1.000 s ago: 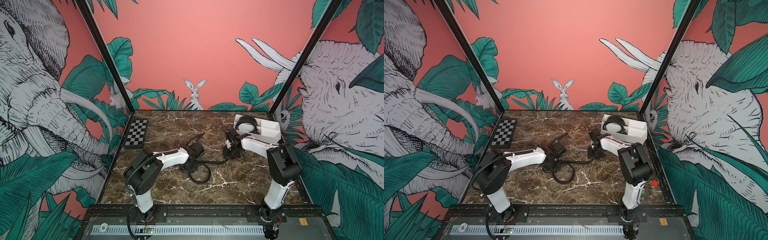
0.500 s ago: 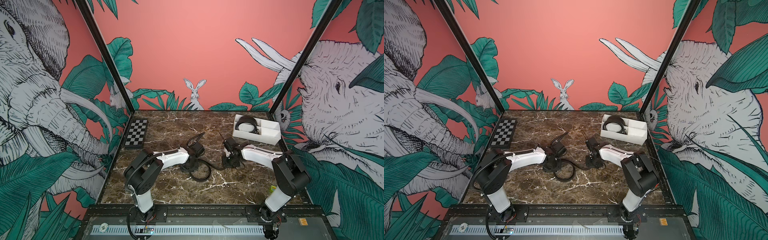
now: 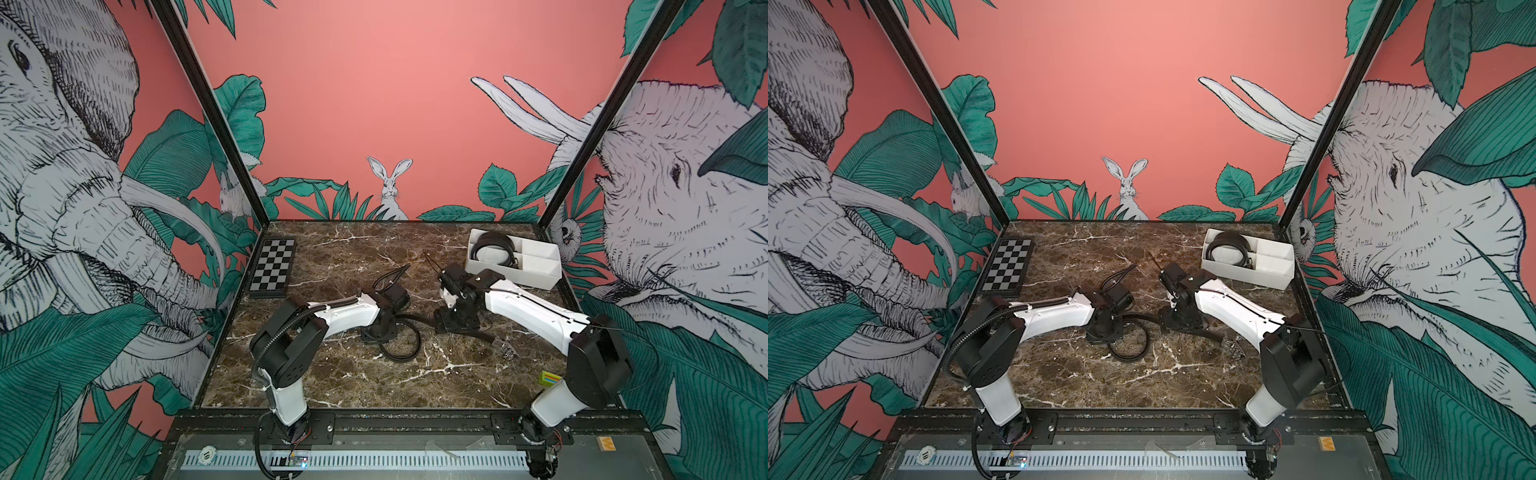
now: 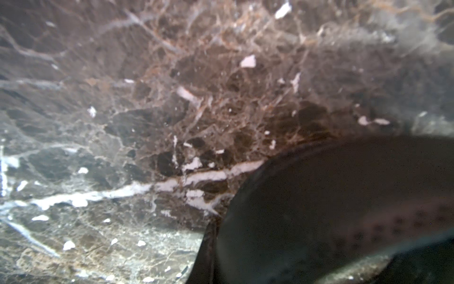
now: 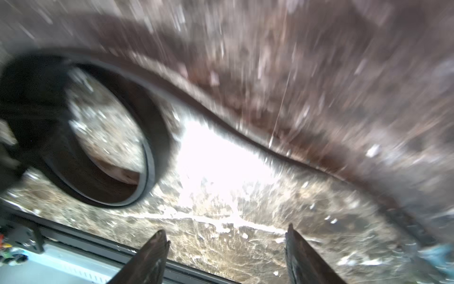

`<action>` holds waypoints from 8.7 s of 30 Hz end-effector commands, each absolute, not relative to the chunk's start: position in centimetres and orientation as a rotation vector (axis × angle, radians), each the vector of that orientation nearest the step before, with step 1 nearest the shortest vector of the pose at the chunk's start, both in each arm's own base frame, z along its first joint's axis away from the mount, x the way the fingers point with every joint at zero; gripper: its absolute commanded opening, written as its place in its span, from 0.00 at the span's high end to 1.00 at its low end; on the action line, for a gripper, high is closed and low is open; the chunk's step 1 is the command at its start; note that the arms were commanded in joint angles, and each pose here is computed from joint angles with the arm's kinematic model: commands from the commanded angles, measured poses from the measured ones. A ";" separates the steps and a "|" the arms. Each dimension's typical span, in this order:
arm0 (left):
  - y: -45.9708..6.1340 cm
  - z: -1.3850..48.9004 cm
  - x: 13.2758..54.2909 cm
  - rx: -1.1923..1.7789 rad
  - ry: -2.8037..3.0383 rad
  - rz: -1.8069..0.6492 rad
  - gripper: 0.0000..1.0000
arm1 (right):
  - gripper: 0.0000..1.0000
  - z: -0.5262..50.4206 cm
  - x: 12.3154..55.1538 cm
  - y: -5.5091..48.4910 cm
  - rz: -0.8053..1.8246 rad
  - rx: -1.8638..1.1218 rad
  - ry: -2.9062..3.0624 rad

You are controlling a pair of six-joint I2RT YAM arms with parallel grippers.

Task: Place the belts into the storage roll
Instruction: Roll the belt at the center of the board.

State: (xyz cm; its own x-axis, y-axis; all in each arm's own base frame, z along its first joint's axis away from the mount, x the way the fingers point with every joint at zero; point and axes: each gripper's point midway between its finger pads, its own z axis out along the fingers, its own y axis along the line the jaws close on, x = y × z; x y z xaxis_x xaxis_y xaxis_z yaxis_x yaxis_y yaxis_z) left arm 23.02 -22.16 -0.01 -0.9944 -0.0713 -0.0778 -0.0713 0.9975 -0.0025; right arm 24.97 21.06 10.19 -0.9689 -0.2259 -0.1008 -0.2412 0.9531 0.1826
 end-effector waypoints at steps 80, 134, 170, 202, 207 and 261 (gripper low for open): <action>-16.2 -4.8 25.0 0.191 3.343 0.637 0.93 | 0.43 5.3 35.5 28.7 0.867 -0.278 2.772; -21.9 -1.7 23.9 -0.102 3.227 -0.203 0.20 | 1.00 2.9 31.9 27.2 0.253 -0.761 2.945; -20.4 -0.9 32.2 0.195 2.997 0.209 1.00 | 0.49 7.1 32.9 26.6 0.461 -0.846 2.874; -17.1 -3.6 30.6 0.151 3.117 0.485 0.91 | 1.00 1.6 32.5 20.9 0.104 -0.787 3.050; -15.6 -5.0 29.0 0.124 3.169 0.559 0.91 | 1.00 1.5 31.5 18.6 0.065 -0.780 3.080; -17.1 -6.6 30.3 -0.171 3.160 0.392 1.00 | 1.00 1.1 24.6 15.7 0.290 -0.468 3.234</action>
State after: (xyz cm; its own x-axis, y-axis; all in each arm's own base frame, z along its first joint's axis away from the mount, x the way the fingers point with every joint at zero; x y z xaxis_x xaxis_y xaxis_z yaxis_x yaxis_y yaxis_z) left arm 33.89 -23.26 0.59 -0.9881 0.0226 -0.1522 0.0181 0.9994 0.0312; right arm 29.92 18.67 2.18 -0.9215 -0.3734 -0.1064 -0.3883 0.8868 0.2507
